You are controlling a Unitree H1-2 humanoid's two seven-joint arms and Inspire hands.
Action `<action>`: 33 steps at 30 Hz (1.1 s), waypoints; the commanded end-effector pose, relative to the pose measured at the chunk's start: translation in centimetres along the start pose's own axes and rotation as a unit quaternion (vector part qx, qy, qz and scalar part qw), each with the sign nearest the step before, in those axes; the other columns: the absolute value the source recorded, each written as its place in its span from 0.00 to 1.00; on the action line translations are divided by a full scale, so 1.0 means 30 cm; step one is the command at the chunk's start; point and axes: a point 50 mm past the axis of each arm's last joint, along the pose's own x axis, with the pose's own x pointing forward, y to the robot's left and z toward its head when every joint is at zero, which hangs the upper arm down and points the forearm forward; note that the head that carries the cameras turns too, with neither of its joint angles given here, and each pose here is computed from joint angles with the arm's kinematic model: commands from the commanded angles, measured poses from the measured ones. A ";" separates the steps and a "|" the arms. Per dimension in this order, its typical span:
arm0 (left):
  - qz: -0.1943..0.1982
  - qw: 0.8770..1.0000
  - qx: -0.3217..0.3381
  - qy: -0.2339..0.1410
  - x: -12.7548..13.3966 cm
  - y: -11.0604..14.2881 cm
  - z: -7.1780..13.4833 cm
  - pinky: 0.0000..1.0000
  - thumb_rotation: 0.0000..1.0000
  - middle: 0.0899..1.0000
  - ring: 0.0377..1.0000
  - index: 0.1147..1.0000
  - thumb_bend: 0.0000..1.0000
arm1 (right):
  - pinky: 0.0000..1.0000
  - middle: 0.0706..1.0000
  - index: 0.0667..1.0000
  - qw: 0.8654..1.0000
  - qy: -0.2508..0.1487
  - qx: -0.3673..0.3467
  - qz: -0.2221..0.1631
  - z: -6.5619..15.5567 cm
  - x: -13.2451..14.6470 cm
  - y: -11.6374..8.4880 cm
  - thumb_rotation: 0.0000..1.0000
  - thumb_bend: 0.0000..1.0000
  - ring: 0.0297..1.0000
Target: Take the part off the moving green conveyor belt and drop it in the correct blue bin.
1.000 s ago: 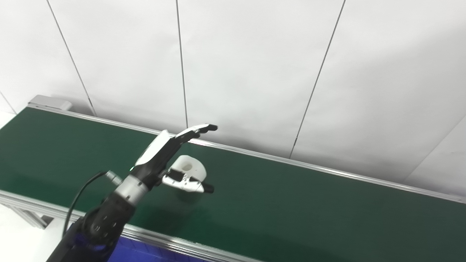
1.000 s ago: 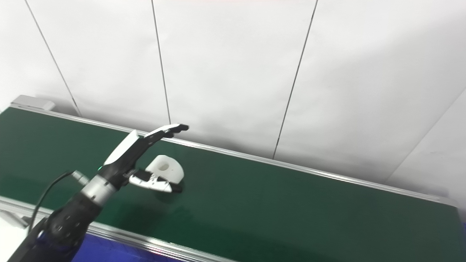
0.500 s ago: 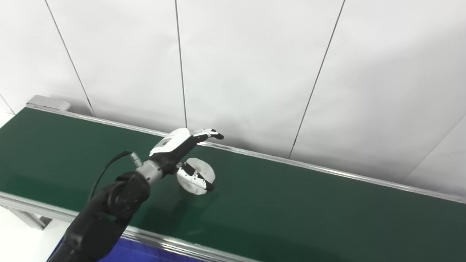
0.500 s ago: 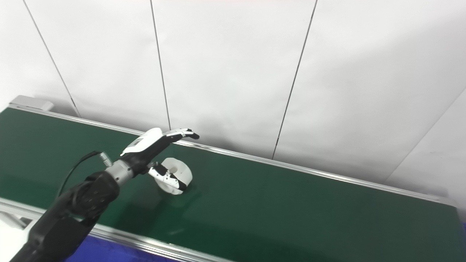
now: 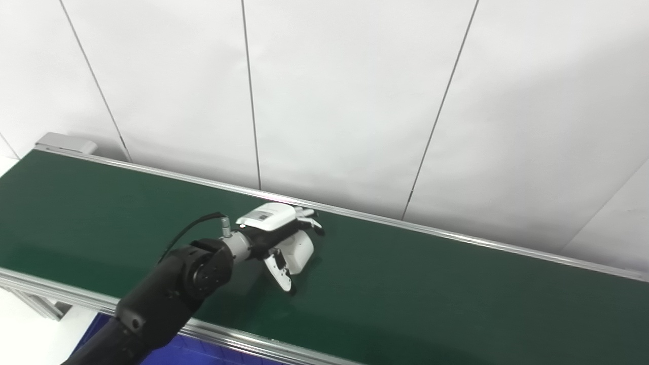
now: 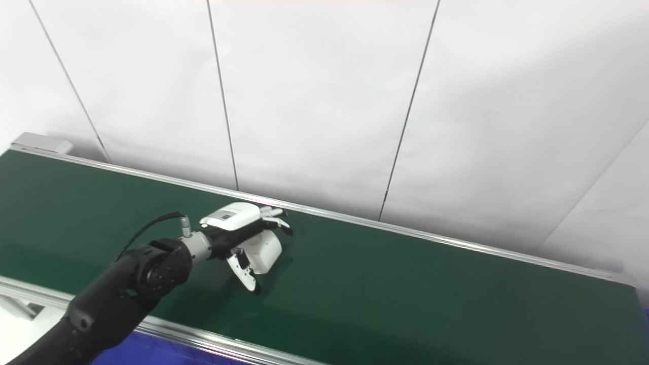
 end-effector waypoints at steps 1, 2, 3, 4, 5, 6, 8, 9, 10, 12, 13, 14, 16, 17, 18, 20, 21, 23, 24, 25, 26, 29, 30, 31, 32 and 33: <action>0.015 0.999 0.024 -0.023 0.036 0.066 0.029 1.00 0.04 0.97 0.99 0.77 0.90 | 0.72 0.78 0.86 0.999 -0.039 0.000 -0.004 0.038 -0.011 -0.002 0.16 0.76 0.77; 0.009 0.999 0.033 -0.024 0.044 0.061 0.030 0.99 0.01 0.96 0.98 0.76 0.88 | 0.71 0.78 0.86 0.999 -0.039 0.001 -0.005 0.038 -0.012 -0.004 0.15 0.76 0.77; 0.005 0.999 0.039 -0.023 0.048 0.059 0.031 0.98 0.01 0.95 0.97 0.77 0.85 | 0.70 0.78 0.86 0.999 -0.039 0.001 -0.005 0.037 -0.012 -0.006 0.15 0.76 0.77; 0.001 0.999 0.049 -0.022 0.053 0.057 0.032 0.96 0.00 0.94 0.95 0.77 0.81 | 0.70 0.78 0.86 0.999 -0.039 0.001 -0.006 0.038 -0.014 -0.007 0.16 0.76 0.77; -0.007 0.998 0.061 -0.016 0.058 0.055 0.033 0.96 0.00 0.94 0.95 0.77 0.81 | 0.70 0.78 0.86 0.999 -0.039 -0.001 -0.006 0.038 -0.015 -0.008 0.16 0.76 0.77; -0.009 0.998 0.068 -0.009 0.064 0.053 0.035 0.96 0.00 0.93 0.94 0.77 0.78 | 0.71 0.78 0.86 0.999 -0.039 -0.001 -0.007 0.039 -0.017 -0.010 0.16 0.75 0.77; -0.007 0.998 0.062 0.010 0.076 0.050 0.040 0.86 0.00 0.85 0.86 0.75 0.69 | 0.71 0.78 0.86 0.999 -0.039 -0.003 -0.009 0.041 -0.022 -0.011 0.17 0.75 0.78; -0.001 0.998 0.060 0.019 0.082 0.051 0.045 0.62 0.00 0.78 0.65 0.73 0.59 | 0.71 0.78 0.86 0.999 -0.038 -0.003 -0.010 0.041 -0.023 -0.012 0.16 0.74 0.78; 0.007 0.998 0.059 0.026 0.087 0.052 0.049 0.38 0.00 0.58 0.52 0.69 0.54 | 0.71 0.78 0.86 0.999 -0.038 -0.003 -0.012 0.042 -0.025 -0.012 0.17 0.74 0.79; 0.024 0.998 0.057 0.029 0.095 0.051 0.050 0.28 0.00 0.44 0.39 0.56 0.50 | 0.70 0.78 0.86 0.999 -0.038 -0.001 -0.015 0.043 -0.027 -0.013 0.17 0.74 0.79; 0.033 0.998 0.053 0.029 0.098 0.051 0.049 0.29 0.00 0.44 0.38 0.54 0.50 | 0.70 0.78 0.86 0.999 -0.038 0.001 -0.015 0.044 -0.028 -0.014 0.17 0.74 0.79; 0.040 0.998 0.047 0.030 0.101 0.051 0.047 0.28 0.00 0.42 0.36 0.51 0.50 | 0.71 0.78 0.86 0.999 -0.038 0.002 -0.016 0.044 -0.030 -0.014 0.17 0.73 0.79; 0.041 0.998 0.040 0.035 0.102 0.056 0.049 0.37 0.00 0.44 0.37 0.47 0.50 | 0.72 0.78 0.86 0.999 -0.038 0.004 -0.018 0.046 -0.032 -0.015 0.18 0.73 0.79; 0.040 0.998 0.038 0.038 0.100 0.060 0.050 0.39 0.00 0.45 0.39 0.46 0.50 | 0.72 0.78 0.86 0.999 -0.038 0.003 -0.018 0.048 -0.034 -0.015 0.18 0.73 0.79; 0.038 0.998 0.035 0.040 0.099 0.064 0.052 0.41 0.00 0.47 0.39 0.45 0.50 | 0.72 0.78 0.86 0.999 -0.038 0.003 -0.019 0.049 -0.035 -0.015 0.18 0.72 0.79; 0.034 0.998 0.033 0.044 0.094 0.067 0.051 0.41 0.00 0.47 0.39 0.45 0.50 | 0.72 0.79 0.86 0.999 -0.038 0.005 -0.020 0.050 -0.036 -0.014 0.18 0.71 0.79; 0.031 0.998 0.032 0.047 0.092 0.067 0.050 0.42 0.00 0.47 0.40 0.44 0.50 | 0.73 0.79 0.86 0.999 -0.039 0.007 -0.021 0.050 -0.036 -0.014 0.17 0.71 0.80; 0.025 0.998 0.030 0.048 0.084 0.070 0.046 0.44 0.00 0.47 0.40 0.43 0.50 | 0.73 0.79 0.86 0.999 -0.039 0.011 -0.021 0.051 -0.035 -0.013 0.18 0.70 0.80; 0.024 0.998 0.028 0.049 0.080 0.073 0.045 0.44 0.00 0.47 0.40 0.43 0.50 | 0.73 0.79 0.87 0.999 -0.039 0.011 -0.020 0.053 -0.035 -0.013 0.19 0.69 0.80; 0.023 0.998 0.025 0.049 0.076 0.074 0.043 0.44 0.00 0.47 0.40 0.44 0.50 | 0.73 0.79 0.87 0.999 -0.038 0.011 -0.020 0.053 -0.035 -0.013 0.19 0.69 0.80; 0.023 0.998 0.024 0.049 0.070 0.077 0.040 0.43 0.00 0.46 0.40 0.44 0.50 | 0.73 0.79 0.87 0.999 -0.039 0.010 -0.020 0.055 -0.035 -0.011 0.20 0.68 0.80; 0.035 0.998 0.016 0.040 0.042 0.091 0.036 0.40 0.00 0.46 0.38 0.45 0.50 | 0.74 0.80 0.87 0.999 -0.042 0.012 -0.020 0.062 -0.035 -0.005 0.19 0.66 0.79; 0.042 0.998 0.011 0.034 0.027 0.100 0.034 0.40 0.00 0.46 0.38 0.45 0.50 | 0.74 0.80 0.87 0.999 -0.044 0.013 -0.020 0.067 -0.035 -0.001 0.19 0.66 0.79; 0.047 0.998 0.008 0.030 0.017 0.105 0.032 0.40 0.00 0.47 0.38 0.45 0.50 | 0.74 0.81 0.87 0.999 -0.045 0.013 -0.020 0.071 -0.035 0.002 0.19 0.66 0.79; 0.061 0.998 -0.007 0.024 -0.010 0.113 0.034 0.40 0.00 0.47 0.38 0.45 0.50 | 0.74 0.81 0.87 0.999 -0.045 0.011 -0.021 0.077 -0.035 0.005 0.19 0.66 0.80; 0.071 0.997 -0.017 0.021 -0.029 0.119 0.036 0.38 0.00 0.46 0.37 0.45 0.50 | 0.74 0.81 0.87 0.999 -0.046 0.009 -0.021 0.082 -0.035 0.008 0.21 0.65 0.79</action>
